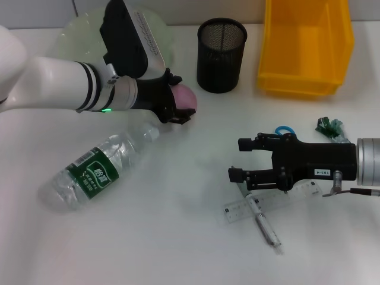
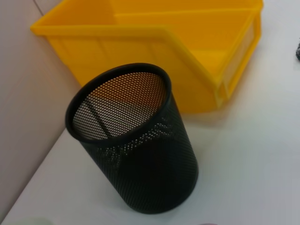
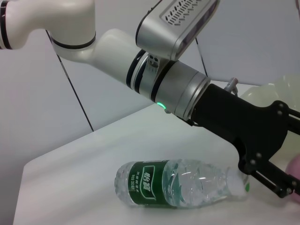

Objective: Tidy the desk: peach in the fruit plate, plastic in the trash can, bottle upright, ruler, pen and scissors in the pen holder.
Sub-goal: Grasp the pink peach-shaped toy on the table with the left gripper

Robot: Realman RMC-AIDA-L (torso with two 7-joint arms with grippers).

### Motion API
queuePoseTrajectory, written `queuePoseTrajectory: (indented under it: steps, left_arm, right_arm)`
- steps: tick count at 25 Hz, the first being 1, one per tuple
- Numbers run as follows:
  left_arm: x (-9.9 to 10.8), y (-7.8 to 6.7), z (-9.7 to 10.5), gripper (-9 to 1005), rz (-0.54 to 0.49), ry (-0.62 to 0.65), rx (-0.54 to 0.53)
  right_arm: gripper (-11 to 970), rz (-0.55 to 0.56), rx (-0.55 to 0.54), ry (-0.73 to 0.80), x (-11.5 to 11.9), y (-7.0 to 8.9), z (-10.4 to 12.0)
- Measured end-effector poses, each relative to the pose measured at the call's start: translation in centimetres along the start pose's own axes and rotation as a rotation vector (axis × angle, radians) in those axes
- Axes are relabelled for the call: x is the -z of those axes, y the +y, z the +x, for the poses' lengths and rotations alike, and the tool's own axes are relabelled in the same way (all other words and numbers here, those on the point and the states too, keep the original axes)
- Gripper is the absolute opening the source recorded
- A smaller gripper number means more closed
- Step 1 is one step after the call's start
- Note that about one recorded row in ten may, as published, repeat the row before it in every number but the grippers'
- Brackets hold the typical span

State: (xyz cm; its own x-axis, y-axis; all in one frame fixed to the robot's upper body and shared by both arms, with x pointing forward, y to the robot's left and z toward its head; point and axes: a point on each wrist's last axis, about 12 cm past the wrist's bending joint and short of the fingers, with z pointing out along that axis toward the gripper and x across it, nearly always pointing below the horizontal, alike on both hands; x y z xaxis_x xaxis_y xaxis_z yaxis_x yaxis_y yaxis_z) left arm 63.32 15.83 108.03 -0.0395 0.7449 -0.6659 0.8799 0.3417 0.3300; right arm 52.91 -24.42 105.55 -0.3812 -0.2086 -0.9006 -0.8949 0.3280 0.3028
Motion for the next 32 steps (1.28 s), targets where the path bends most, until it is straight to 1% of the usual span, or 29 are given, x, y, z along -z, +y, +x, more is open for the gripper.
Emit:
queuePoseTrajectory:
  steps: [10,21,26,32]
  left_arm:
    - [-0.23,-0.17,-0.02,770,-0.006,0.014,-0.027]
    - [-0.38,-0.13,-0.10,688,-0.026,0.023,-0.046]
    - [-0.38,-0.11,-0.17,460,-0.026,0.023,-0.051]
    - [-0.38,-0.11,-0.27,418,-0.023,0.021,-0.054]
  right_arm:
    - [823,0.000,0.000,0.000,0.01,0.01,0.02]
    - [823,0.002,-0.001,0.001,0.04,0.00,0.06]
    - [823,0.002,-0.001,0.000,0.03,0.00,0.06]
    - [823,0.003,-0.002,-0.001,0.04,-0.01,0.05]
